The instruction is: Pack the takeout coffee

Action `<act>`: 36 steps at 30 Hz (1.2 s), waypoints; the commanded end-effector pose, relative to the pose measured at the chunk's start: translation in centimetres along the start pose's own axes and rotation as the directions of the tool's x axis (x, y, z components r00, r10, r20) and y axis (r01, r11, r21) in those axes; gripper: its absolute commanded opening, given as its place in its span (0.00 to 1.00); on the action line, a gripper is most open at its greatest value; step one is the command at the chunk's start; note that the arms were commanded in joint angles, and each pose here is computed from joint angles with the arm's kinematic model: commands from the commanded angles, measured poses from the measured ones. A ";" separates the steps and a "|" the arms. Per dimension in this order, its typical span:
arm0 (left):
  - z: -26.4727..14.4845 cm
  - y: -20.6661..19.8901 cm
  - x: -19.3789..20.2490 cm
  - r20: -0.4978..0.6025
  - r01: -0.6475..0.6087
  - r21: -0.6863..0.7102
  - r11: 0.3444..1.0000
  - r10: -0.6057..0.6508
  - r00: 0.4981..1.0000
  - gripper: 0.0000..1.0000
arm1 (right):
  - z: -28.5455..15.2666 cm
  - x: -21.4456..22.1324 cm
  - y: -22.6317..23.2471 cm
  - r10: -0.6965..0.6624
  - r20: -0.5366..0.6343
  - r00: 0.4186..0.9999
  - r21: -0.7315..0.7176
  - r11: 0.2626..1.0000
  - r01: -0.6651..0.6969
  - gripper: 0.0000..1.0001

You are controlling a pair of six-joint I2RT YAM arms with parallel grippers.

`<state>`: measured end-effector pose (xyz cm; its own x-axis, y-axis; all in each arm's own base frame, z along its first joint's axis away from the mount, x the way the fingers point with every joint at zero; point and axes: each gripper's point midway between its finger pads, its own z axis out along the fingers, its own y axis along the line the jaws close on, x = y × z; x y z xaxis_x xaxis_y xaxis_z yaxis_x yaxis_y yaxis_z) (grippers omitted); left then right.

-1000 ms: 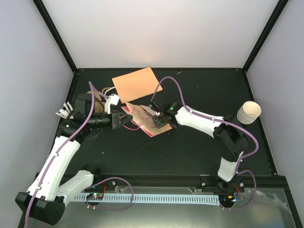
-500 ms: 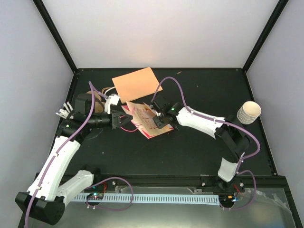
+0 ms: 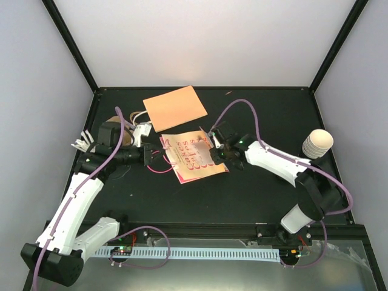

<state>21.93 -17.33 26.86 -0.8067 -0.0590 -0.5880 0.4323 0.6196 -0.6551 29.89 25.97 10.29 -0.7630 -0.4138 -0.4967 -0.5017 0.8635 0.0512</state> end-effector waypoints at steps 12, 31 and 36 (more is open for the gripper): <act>-1.3 6.6 0.1 0.079 0.132 -0.252 0.959 -0.115 0.990 0.02 | -2.7 0.7 -2.5 0.249 0.068 0.966 -0.239 0.944 -0.227 0.01; -3.5 10.0 -0.3 0.166 0.213 -0.295 0.931 -0.170 0.971 0.02 | -3.2 2.9 -6.0 0.470 0.024 0.882 -0.401 0.813 -0.422 0.01; -3.7 10.4 -0.1 0.167 0.222 -0.298 0.929 -0.178 0.970 0.02 | -3.0 3.4 -6.4 0.482 0.025 0.876 -0.395 0.810 -0.434 0.01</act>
<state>25.09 -8.77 21.61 -0.8081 -0.2966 -0.5089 0.1002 0.7821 -0.6150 28.68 19.56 10.94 -0.9097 0.0168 -0.4149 -0.2670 0.7415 0.6155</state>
